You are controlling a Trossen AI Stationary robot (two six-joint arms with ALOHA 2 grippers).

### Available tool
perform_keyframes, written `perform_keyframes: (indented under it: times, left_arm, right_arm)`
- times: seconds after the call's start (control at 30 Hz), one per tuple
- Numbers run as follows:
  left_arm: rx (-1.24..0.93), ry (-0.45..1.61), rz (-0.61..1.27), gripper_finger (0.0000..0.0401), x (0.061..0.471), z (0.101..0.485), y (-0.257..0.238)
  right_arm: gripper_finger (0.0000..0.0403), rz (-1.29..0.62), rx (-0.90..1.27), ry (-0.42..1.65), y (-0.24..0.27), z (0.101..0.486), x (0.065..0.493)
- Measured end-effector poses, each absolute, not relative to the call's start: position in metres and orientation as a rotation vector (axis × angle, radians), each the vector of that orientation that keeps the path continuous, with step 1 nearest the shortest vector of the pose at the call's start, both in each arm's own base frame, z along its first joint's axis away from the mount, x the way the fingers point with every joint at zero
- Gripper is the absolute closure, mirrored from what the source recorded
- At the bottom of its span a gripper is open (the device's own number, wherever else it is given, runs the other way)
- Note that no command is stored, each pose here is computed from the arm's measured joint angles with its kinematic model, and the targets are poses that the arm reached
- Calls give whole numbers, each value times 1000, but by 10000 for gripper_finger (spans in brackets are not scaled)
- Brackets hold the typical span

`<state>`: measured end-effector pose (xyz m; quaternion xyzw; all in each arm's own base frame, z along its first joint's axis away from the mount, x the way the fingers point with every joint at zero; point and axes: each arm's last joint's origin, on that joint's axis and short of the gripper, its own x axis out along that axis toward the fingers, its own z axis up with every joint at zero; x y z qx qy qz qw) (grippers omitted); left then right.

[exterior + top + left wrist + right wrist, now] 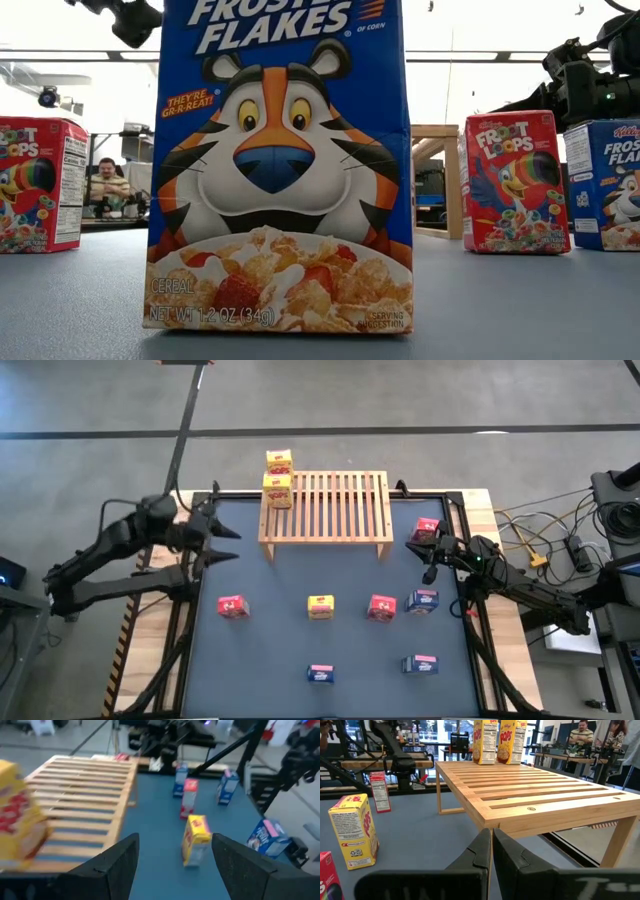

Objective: Stack cereal on shelf
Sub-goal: Put the yellow cereal box on the shelf aligned with the other yellow cereal boxes

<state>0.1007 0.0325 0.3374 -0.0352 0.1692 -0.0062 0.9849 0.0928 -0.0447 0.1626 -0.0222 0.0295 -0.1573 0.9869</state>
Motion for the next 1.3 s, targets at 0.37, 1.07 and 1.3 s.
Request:
perform_keyframes:
  times: [0.37, 1.07, 1.3]
  left_arm:
    - [-36, 335, -57, 168, 150, 285, 6]
    - [12, 519, -209, 156, 269, 256, -18]
    - [7, 531, -200, 145, 277, 269, -20]
  right_arm:
    - [394, -316, -45, 59, -45, 163, 93]
    - [394, -316, -45, 60, -45, 162, 93]
    - [394, -316, -45, 60, -45, 163, 93]
